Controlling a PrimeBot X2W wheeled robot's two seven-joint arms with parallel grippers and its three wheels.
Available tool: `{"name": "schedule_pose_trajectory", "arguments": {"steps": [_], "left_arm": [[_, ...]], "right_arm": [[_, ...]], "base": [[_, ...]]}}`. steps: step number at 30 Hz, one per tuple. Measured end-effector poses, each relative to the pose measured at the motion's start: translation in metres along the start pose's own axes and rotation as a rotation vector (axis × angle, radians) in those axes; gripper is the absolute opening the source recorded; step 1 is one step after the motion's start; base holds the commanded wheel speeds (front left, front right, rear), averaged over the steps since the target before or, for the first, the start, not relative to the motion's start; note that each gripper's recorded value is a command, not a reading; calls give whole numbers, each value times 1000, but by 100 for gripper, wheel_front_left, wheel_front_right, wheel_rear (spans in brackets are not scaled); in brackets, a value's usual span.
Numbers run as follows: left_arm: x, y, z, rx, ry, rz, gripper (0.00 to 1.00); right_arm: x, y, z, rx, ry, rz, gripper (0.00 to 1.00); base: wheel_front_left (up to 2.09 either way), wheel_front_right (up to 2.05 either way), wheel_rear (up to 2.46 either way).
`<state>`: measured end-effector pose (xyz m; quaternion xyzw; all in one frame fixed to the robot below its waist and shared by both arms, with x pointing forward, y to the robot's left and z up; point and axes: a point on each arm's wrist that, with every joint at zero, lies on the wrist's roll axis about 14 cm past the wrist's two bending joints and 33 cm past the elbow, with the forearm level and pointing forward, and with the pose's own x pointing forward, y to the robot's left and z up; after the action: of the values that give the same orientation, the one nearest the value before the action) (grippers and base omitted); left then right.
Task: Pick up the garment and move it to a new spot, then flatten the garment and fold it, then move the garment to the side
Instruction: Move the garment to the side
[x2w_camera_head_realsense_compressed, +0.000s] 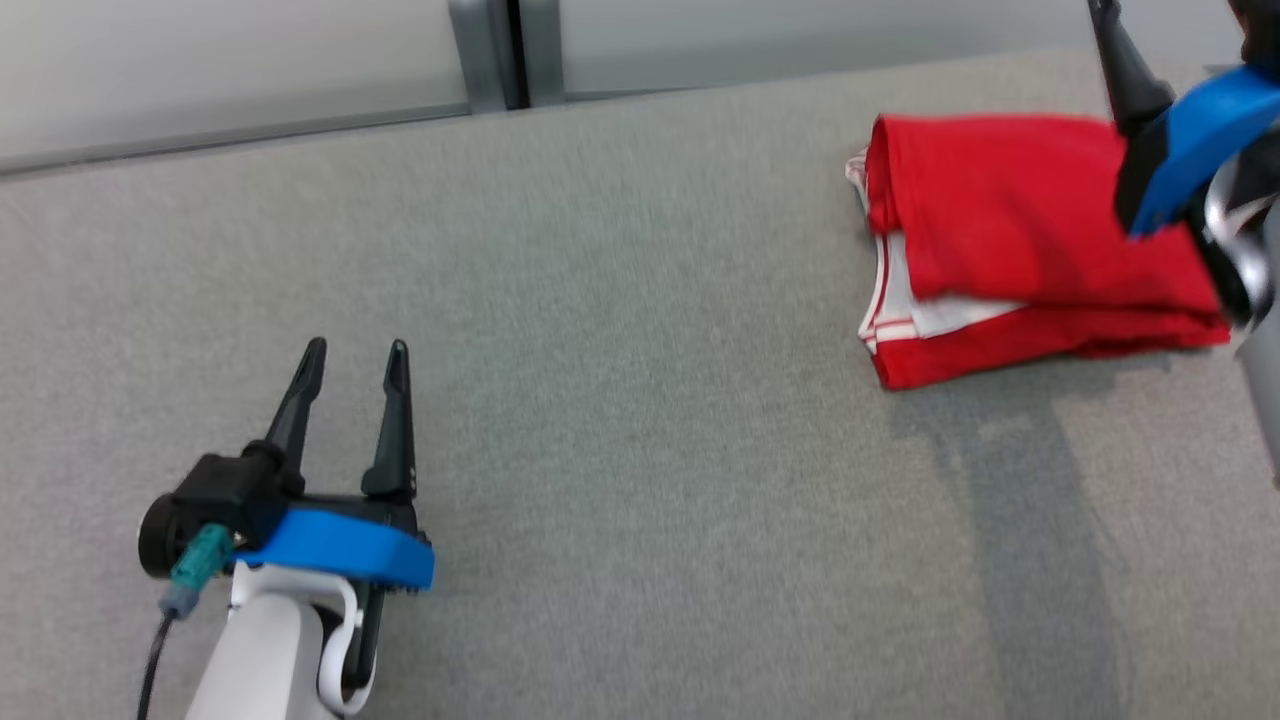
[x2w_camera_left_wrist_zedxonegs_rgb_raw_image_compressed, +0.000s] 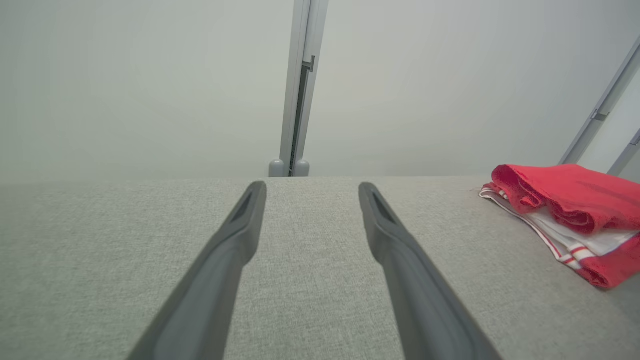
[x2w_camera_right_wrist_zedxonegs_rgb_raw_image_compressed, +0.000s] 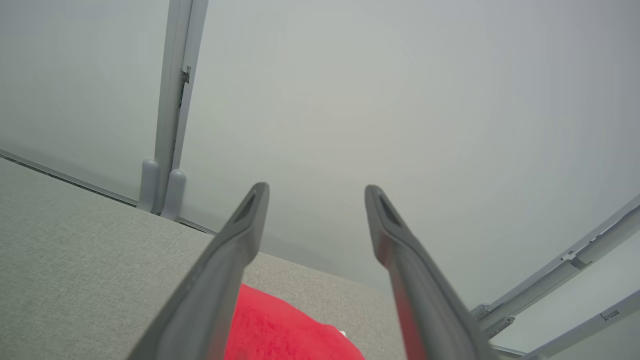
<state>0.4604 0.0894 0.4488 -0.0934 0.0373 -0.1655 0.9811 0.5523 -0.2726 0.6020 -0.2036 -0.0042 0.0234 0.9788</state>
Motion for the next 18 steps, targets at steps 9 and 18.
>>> {"name": "schedule_pose_trajectory", "arguments": {"steps": [9,18], "left_arm": [[-45,12,56,3,-143,82,100],[-78,24,59,30,-145,140,100]], "right_arm": [[-61,44,18,147,-96,71,100],[-109,73,-6,325,-116,68,100]], "base": [[0,0,0],[0,0,0]]}}
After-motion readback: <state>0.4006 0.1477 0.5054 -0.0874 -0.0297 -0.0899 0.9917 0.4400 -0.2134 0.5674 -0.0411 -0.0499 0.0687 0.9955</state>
